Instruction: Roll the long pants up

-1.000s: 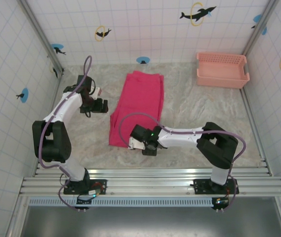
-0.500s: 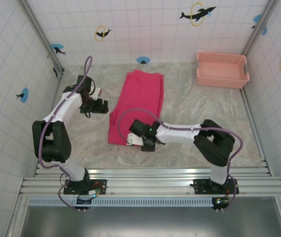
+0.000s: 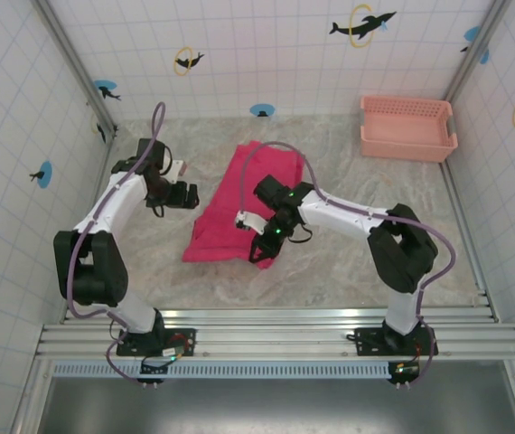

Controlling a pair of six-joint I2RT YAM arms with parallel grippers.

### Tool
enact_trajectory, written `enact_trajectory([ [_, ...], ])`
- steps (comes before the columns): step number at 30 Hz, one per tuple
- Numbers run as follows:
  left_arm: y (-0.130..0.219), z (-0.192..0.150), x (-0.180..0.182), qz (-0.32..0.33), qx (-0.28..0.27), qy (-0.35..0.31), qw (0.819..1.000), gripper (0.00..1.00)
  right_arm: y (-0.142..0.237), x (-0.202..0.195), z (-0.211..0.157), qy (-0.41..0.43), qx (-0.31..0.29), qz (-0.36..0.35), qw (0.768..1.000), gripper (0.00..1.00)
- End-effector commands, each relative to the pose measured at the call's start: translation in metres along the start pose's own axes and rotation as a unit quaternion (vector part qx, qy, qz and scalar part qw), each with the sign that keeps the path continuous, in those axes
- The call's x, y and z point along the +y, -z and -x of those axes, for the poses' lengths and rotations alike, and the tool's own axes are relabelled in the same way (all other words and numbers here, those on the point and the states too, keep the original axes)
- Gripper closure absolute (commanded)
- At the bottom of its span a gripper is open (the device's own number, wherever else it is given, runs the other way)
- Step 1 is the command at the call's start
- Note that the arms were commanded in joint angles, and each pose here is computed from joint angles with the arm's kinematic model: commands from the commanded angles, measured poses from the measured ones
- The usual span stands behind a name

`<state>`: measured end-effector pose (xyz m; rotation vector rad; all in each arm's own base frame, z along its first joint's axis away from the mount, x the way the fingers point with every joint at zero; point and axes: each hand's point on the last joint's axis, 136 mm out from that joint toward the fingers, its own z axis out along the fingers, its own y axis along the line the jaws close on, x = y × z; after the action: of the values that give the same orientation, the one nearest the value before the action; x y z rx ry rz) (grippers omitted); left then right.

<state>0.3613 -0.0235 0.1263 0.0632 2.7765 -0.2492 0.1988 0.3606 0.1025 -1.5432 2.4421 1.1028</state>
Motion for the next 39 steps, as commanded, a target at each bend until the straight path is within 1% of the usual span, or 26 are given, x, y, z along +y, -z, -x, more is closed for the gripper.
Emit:
enact_trajectory([
  [1,0.010,-0.008,-0.005,-0.013,-0.006,-0.008,1.000,0.03,0.004,-0.007,0.026,-0.083,-0.047,0.081,0.992,1.00],
  [5,0.018,-0.011,-0.016,-0.039,-0.010,-0.007,0.999,0.03,-0.002,-0.038,0.024,-0.136,-0.052,0.104,0.984,1.00],
  [7,0.025,-0.013,-0.029,-0.067,-0.015,-0.010,0.998,0.08,-0.006,-0.051,0.020,-0.154,-0.050,0.104,0.981,1.00],
  [9,0.035,-0.016,-0.043,-0.089,-0.025,-0.021,0.995,0.16,-0.008,-0.058,0.017,-0.162,-0.051,0.114,0.979,1.00],
  [11,0.048,-0.022,-0.051,-0.098,-0.031,-0.029,0.994,0.30,-0.010,-0.066,0.010,-0.171,-0.047,0.107,0.978,1.00],
  [14,0.059,-0.037,-0.074,-0.139,-0.028,-0.039,0.989,0.60,-0.009,-0.071,0.002,-0.177,-0.049,0.116,0.976,1.00],
  [15,0.059,-0.044,-0.080,-0.147,-0.020,-0.043,0.988,0.67,-0.008,-0.071,0.001,-0.177,-0.052,0.122,0.975,1.00],
  [16,0.057,-0.055,-0.086,-0.148,-0.004,-0.048,0.988,0.77,-0.006,-0.072,-0.002,-0.179,-0.054,0.124,0.974,1.00],
  [17,0.054,-0.066,-0.090,-0.149,0.010,-0.054,0.987,0.84,-0.005,-0.073,-0.004,-0.181,-0.054,0.125,0.974,1.00],
  [20,0.041,-0.096,-0.102,-0.162,0.045,-0.053,0.984,0.98,-0.001,-0.073,-0.005,-0.183,-0.055,0.139,0.972,1.00],
  [21,0.038,-0.103,-0.105,-0.169,0.053,-0.051,0.983,1.00,0.000,-0.072,-0.005,-0.183,-0.055,0.143,0.971,1.00],
  [23,0.034,-0.117,-0.112,-0.180,0.066,-0.048,0.980,1.00,0.003,-0.069,-0.006,-0.184,-0.049,0.151,0.970,1.00],
  [26,0.034,-0.127,-0.120,-0.182,0.074,-0.059,0.979,1.00,0.005,-0.068,-0.005,-0.185,-0.048,0.162,0.968,1.00],
  [29,0.033,-0.130,-0.120,-0.172,0.081,-0.065,0.980,1.00,0.006,-0.067,-0.005,-0.186,-0.047,0.163,0.968,1.00],
  [33,0.028,-0.129,-0.129,-0.184,0.099,-0.067,0.976,1.00,0.009,-0.065,-0.003,-0.184,-0.050,0.164,0.968,1.00],
  [36,0.020,-0.127,-0.131,-0.149,0.110,-0.087,0.979,1.00,0.012,-0.062,-0.001,-0.183,-0.054,0.168,0.967,1.00],
  [39,0.011,-0.120,-0.139,-0.140,0.119,-0.089,0.979,1.00,0.017,-0.060,0.002,-0.181,-0.060,0.172,0.966,1.00],
])
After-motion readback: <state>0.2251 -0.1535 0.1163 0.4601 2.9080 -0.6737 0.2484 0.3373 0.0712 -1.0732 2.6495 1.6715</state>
